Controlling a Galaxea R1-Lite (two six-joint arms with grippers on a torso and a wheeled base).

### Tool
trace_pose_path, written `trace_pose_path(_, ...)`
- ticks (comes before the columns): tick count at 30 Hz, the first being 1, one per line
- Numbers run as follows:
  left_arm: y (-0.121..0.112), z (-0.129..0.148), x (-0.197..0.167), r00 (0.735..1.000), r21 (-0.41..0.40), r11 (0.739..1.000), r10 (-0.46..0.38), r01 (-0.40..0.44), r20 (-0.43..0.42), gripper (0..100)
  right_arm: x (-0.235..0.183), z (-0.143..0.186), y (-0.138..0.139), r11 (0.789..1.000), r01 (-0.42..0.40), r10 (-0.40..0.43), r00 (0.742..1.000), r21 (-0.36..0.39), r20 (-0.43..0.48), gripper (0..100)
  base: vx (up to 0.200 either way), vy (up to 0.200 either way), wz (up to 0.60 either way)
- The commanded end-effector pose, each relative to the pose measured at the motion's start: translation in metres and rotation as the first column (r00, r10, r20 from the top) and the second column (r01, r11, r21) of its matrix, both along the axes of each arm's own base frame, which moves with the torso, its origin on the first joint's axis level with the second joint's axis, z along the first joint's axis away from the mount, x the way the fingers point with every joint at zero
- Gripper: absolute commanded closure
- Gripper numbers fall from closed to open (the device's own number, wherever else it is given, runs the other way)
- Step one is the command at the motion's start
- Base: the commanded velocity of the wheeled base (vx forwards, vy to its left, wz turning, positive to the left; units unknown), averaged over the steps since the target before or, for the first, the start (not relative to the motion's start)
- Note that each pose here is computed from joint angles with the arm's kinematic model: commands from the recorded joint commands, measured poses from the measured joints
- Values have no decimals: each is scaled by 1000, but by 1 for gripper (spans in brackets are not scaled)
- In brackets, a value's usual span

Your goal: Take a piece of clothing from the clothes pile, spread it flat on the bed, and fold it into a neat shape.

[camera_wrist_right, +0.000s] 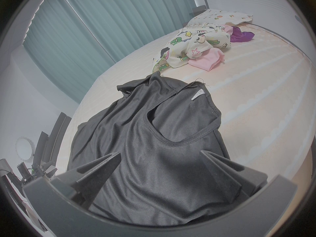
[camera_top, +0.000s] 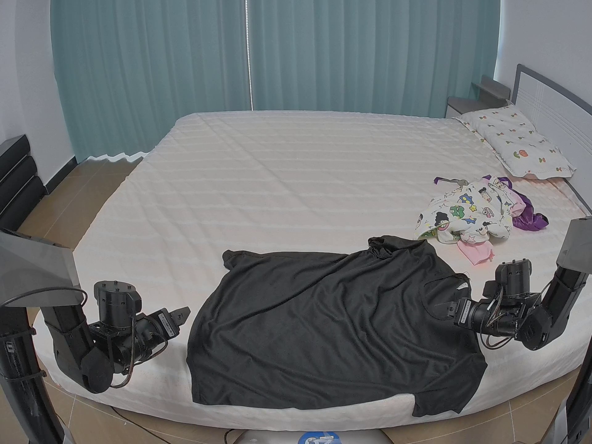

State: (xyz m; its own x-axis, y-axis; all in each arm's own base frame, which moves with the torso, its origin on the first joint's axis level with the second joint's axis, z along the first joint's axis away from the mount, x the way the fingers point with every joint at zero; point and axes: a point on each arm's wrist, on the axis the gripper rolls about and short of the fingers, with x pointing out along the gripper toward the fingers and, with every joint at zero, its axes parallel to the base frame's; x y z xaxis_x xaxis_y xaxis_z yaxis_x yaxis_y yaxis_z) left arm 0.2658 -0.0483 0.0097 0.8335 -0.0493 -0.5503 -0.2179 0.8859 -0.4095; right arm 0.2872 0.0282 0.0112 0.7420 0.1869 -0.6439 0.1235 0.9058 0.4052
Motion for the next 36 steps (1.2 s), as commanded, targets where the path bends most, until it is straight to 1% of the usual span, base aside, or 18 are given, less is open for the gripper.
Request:
trace_pose_path(1, -1, -2, 0, 1000, 0, 1000, -3, 3, -7, 0, 0, -1, 1, 1000, -2, 2, 1000, 0, -3, 0, 0, 0, 0)
trace_pose_path(12, -5, -4, 2, 1000, -11, 1000, -6, 6, -8, 0, -1, -1, 1, 1000, -5, 5, 1000, 0, -3, 0, 0, 0, 0)
trace_pose_path(24, -5, -4, 3, 1000, -21, 1000, -1, 1, -8, 0, 0, 0, 2, 1000, -6, 6, 1000, -1, 2, 0, 0, -200, 0)
trace_pose_path(34, -5, -7, 4, 1000, -18, 1000, 3, -3, -14, 0, 0, 2, 4, 1000, -12, 12, 1000, 1, 9, 0, 0, 0, 0)
trace_pose_path(36, -5, -6, 4, 1000, -18, 1000, 3, -3, -12, 0, 0, 4, 7, 1000, -14, 14, 1000, 11, 16, 0, 0, 0, 0)
